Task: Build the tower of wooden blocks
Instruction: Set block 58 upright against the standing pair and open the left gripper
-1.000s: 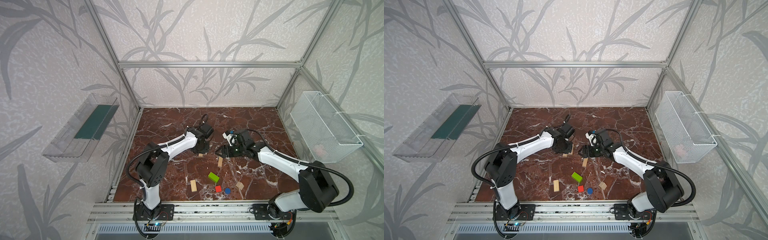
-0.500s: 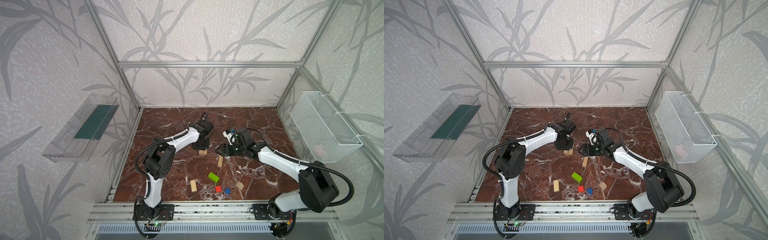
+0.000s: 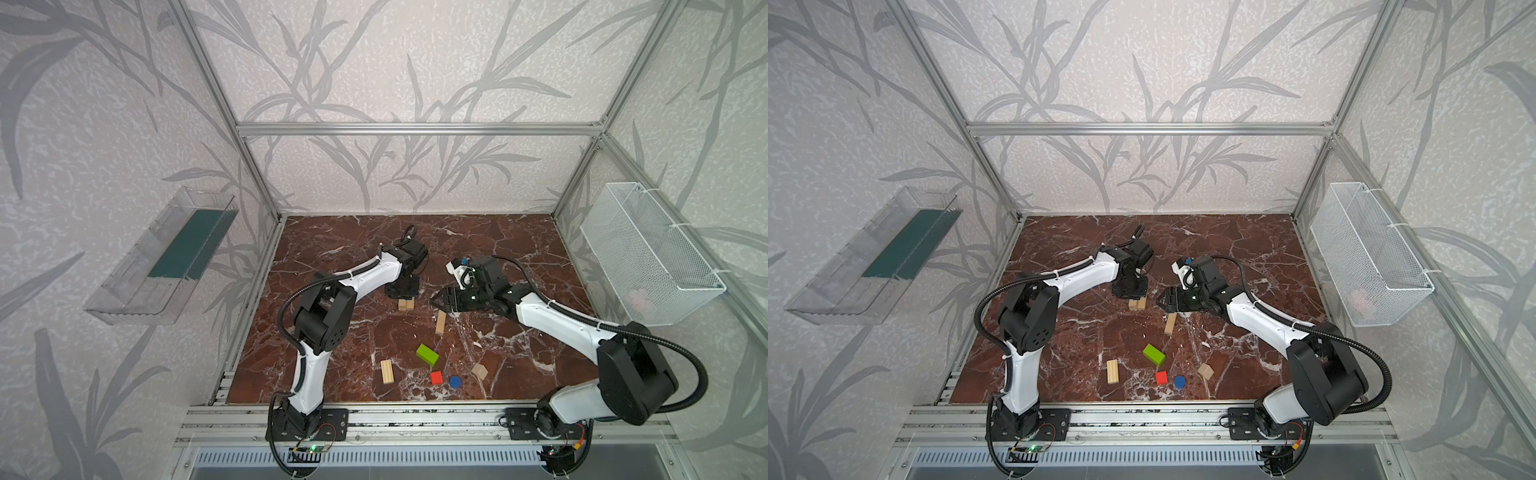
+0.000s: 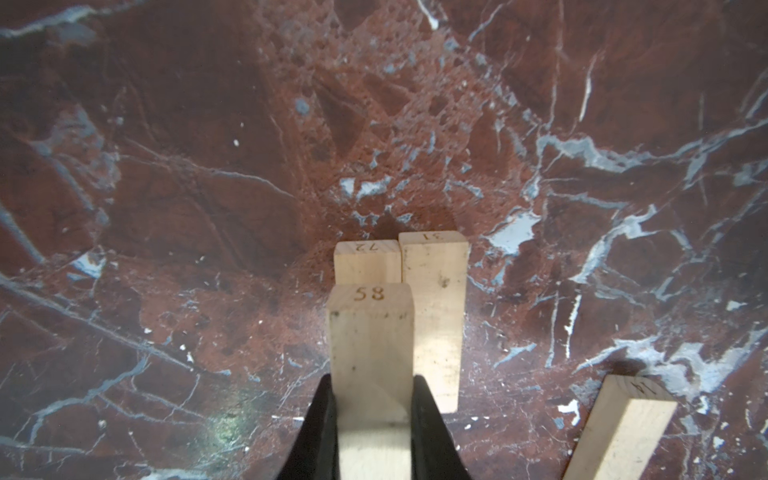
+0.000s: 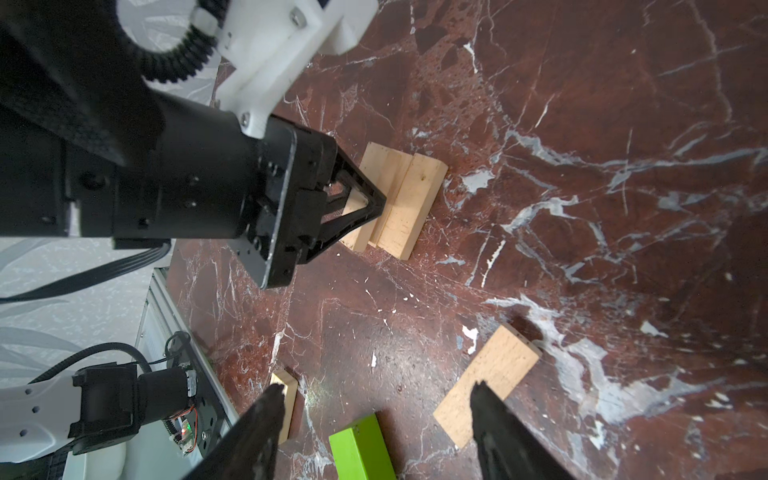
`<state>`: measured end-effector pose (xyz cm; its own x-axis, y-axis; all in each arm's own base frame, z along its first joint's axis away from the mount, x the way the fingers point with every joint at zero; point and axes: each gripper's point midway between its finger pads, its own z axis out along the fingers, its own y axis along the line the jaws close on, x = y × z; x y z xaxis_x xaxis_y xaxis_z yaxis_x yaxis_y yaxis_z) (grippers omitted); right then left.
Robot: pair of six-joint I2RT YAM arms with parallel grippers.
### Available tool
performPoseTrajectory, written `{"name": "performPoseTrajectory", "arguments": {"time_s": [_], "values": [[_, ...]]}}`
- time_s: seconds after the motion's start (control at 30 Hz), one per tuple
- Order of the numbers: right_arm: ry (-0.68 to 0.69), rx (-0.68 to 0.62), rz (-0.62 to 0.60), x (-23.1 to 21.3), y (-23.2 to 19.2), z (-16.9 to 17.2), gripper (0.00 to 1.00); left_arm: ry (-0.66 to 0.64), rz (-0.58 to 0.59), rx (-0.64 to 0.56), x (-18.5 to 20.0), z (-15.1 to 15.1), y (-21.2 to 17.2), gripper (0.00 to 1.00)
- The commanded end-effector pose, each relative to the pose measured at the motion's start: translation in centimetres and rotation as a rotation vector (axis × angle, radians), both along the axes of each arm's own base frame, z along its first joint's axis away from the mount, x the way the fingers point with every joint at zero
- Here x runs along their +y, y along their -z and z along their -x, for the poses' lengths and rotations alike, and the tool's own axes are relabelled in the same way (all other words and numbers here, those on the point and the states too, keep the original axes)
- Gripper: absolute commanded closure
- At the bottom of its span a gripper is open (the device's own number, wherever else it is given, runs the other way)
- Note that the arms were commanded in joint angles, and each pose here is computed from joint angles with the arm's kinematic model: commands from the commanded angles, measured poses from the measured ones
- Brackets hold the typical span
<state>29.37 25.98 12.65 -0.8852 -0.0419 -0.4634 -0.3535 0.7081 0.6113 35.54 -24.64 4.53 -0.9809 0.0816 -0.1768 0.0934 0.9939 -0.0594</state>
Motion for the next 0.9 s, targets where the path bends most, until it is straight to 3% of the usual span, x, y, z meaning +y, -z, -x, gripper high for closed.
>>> {"name": "performPoseTrajectory", "arguments": {"time_s": [0.0,0.87], "values": [[0.013,-0.043,-0.02,-0.03,-1.44,-0.69,0.29,0.01,-0.03,0.012,0.29,-0.17,-0.01,0.91],[0.019,-0.039,-0.022,-0.35,-1.25,-0.85,0.29,0.01,-0.05,0.019,0.18,-0.71,0.72,0.91]]}}
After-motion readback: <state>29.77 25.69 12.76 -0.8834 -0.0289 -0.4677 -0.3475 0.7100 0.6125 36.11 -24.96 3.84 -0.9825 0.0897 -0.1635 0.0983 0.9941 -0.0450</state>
